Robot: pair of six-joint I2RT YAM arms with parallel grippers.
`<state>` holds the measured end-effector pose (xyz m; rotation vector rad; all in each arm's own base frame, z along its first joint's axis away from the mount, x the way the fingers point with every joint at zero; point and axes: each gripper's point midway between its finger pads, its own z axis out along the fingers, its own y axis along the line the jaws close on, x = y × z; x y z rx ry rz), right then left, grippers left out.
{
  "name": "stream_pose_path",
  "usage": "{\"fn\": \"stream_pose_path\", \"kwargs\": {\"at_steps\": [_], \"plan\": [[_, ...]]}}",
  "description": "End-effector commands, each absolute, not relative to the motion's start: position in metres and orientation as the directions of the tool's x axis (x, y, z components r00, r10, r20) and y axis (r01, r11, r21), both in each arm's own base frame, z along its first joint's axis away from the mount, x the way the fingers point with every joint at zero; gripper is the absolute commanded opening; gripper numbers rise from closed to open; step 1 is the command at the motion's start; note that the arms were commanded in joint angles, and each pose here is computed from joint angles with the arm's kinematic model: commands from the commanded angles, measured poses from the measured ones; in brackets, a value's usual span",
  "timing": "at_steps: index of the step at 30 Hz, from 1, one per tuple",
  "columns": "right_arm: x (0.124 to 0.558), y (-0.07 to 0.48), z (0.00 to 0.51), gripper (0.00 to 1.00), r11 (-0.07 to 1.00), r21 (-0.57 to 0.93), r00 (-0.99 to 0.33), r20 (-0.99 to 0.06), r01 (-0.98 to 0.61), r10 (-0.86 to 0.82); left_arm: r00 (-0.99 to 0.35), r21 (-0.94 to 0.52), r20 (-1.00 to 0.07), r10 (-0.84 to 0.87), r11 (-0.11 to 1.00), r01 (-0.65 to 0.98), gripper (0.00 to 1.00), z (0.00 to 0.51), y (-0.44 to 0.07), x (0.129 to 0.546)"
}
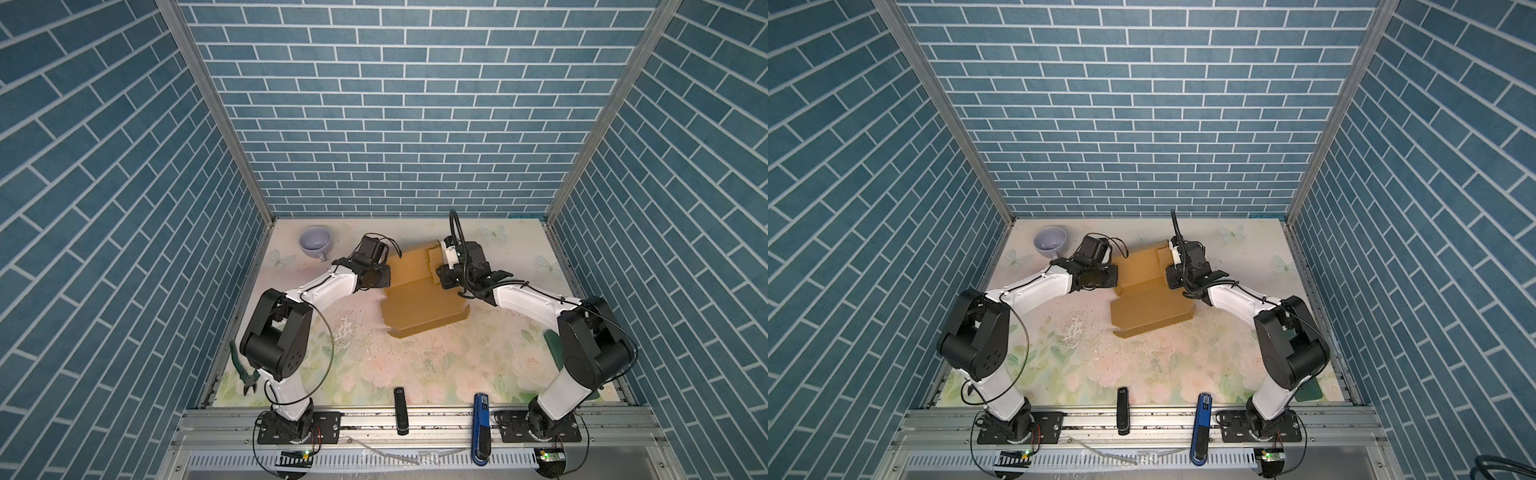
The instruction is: Fold the paper box
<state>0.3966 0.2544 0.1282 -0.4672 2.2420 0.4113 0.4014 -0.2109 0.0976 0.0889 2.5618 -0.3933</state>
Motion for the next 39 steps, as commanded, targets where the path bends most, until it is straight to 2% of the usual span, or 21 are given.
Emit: {"fn": "stream_pose_path", "kwargs": {"at_steps": [1,23,30,33,35,39], "plan": [[0.413,0.264,0.148,0.36,0.879,0.149,-0.58,-0.798,-0.452,-0.163,-0.858,-0.276,-0.514,0.019,0.943,0.186,0.05,0.101,-0.219,0.392],[0.423,0.287,0.159,0.41,0.833,0.15,-0.523,-0.832,-0.533,-0.185,-0.859,-0.285,-0.509,0.047,0.933,0.219,0.05,0.102,-0.224,0.387],[0.427,0.288,0.151,0.25,0.838,0.145,-0.528,-0.828,-0.526,-0.188,-0.861,-0.287,-0.506,0.051,0.931,0.223,0.05,0.102,-0.225,0.387],[0.427,0.288,0.145,0.23,0.837,0.145,-0.534,-0.823,-0.528,-0.195,-0.859,-0.291,-0.509,0.057,0.928,0.234,0.05,0.104,-0.227,0.387],[0.425,0.289,0.145,0.26,0.833,0.146,-0.532,-0.823,-0.534,-0.197,-0.861,-0.29,-0.504,0.068,0.926,0.243,0.05,0.102,-0.228,0.387],[0.416,0.301,0.153,0.38,0.775,0.182,-0.506,-0.84,-0.606,-0.198,-0.862,-0.28,-0.498,0.095,0.923,0.264,0.05,0.098,-0.23,0.388]]}}
